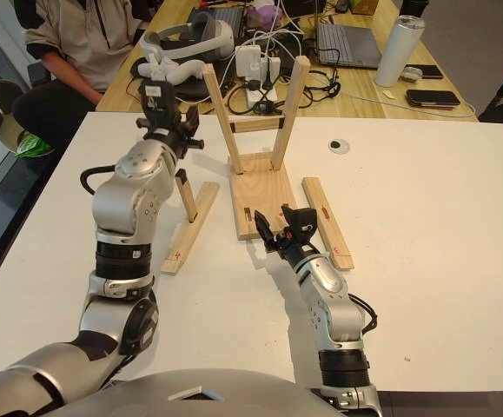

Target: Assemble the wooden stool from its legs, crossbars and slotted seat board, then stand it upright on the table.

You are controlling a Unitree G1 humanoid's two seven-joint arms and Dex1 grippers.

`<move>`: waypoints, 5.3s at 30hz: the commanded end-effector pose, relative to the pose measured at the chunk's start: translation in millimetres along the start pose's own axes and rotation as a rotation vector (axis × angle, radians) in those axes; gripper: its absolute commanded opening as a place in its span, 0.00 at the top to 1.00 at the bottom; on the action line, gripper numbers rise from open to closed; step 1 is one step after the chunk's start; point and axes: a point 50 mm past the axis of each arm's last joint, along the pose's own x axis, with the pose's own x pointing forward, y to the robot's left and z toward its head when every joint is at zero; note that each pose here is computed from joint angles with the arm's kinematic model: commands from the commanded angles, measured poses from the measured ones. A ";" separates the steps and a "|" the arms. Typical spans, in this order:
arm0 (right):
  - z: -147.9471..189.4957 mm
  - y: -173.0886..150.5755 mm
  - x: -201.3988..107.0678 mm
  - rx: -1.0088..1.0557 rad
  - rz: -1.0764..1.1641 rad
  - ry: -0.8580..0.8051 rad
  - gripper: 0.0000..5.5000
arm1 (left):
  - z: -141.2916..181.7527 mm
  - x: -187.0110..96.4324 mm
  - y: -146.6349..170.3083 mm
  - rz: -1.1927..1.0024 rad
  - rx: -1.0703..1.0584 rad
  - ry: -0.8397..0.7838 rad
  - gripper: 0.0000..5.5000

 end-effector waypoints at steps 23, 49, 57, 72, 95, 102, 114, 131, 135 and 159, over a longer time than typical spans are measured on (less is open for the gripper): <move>-0.6 -1.9 4.2 0.016 0.012 0.021 0.33 | -22.2 -9.2 7.7 0.041 0.042 0.098 0.66; -0.9 -3.7 4.7 0.024 0.006 0.029 0.33 | -11.8 4.7 -12.2 0.016 -0.132 0.053 0.66; -1.7 -4.3 2.5 0.031 -0.003 0.026 0.33 | 51.6 -26.5 1.7 -0.150 -0.189 -0.067 0.66; 5.2 0.8 -11.2 0.060 0.032 0.010 0.33 | -3.2 -68.5 -5.4 -0.513 0.018 0.335 0.66; 21.4 5.1 -56.2 -0.172 -0.067 -0.066 0.33 | -65.2 -51.0 88.8 0.033 0.184 0.470 0.66; 13.7 5.0 -57.3 -0.134 -0.078 -0.038 0.33 | -49.1 -61.0 88.3 -0.088 0.090 0.469 0.62; 9.6 5.5 -55.6 -0.116 -0.079 -0.021 0.33 | -93.7 -100.3 80.4 -0.145 0.153 0.802 0.51; 9.9 3.3 -51.7 -0.137 -0.065 0.001 0.33 | -111.1 -102.1 61.5 -0.188 0.247 0.804 0.68; 10.1 2.8 -51.1 -0.138 -0.064 0.001 0.33 | -116.2 -102.6 65.7 -0.184 0.313 0.799 0.77; 48.8 -5.3 -7.0 0.061 -0.044 -0.054 0.33 | -70.7 -79.1 110.4 0.119 1.018 0.265 0.81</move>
